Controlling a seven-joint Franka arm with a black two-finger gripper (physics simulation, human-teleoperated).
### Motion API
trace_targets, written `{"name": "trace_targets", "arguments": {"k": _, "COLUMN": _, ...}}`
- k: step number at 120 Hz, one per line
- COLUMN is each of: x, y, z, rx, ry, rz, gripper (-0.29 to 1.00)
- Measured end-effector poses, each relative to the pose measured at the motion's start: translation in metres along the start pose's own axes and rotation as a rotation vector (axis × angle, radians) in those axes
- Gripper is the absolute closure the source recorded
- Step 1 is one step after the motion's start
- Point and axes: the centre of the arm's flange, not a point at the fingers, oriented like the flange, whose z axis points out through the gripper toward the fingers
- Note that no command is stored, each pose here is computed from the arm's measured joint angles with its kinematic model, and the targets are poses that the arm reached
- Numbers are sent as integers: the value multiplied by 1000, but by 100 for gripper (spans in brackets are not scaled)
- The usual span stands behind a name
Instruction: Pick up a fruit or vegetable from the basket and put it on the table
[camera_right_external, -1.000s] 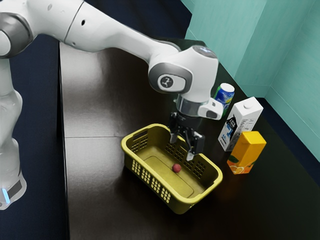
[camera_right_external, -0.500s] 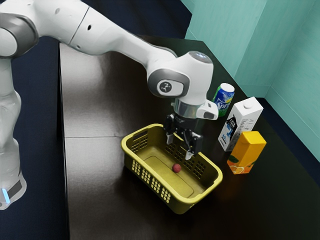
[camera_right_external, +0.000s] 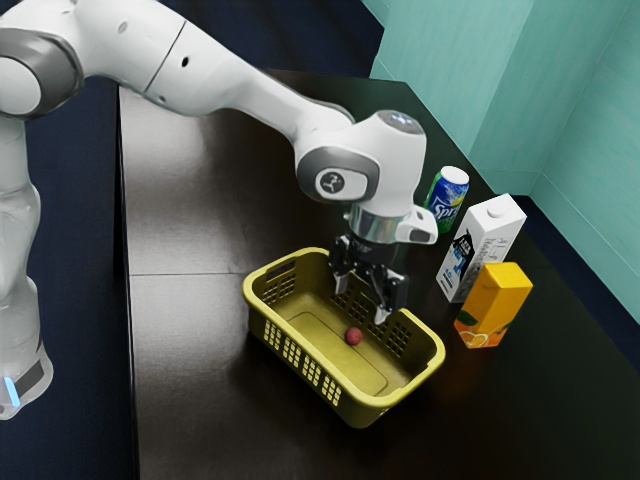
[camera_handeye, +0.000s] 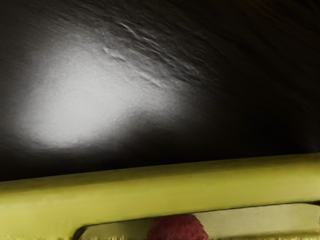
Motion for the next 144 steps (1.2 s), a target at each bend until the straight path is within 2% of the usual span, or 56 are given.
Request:
{"name": "trace_targets", "arguments": {"k": 75, "x": -29, "y": 26, "z": 20, "rx": 12, "ry": -21, "rz": 46, "gripper": 0}}
{"name": "trace_targets", "arguments": {"k": 144, "x": -11, "y": 6, "z": 33, "rx": 14, "ry": -18, "rz": -7, "gripper": 0}}
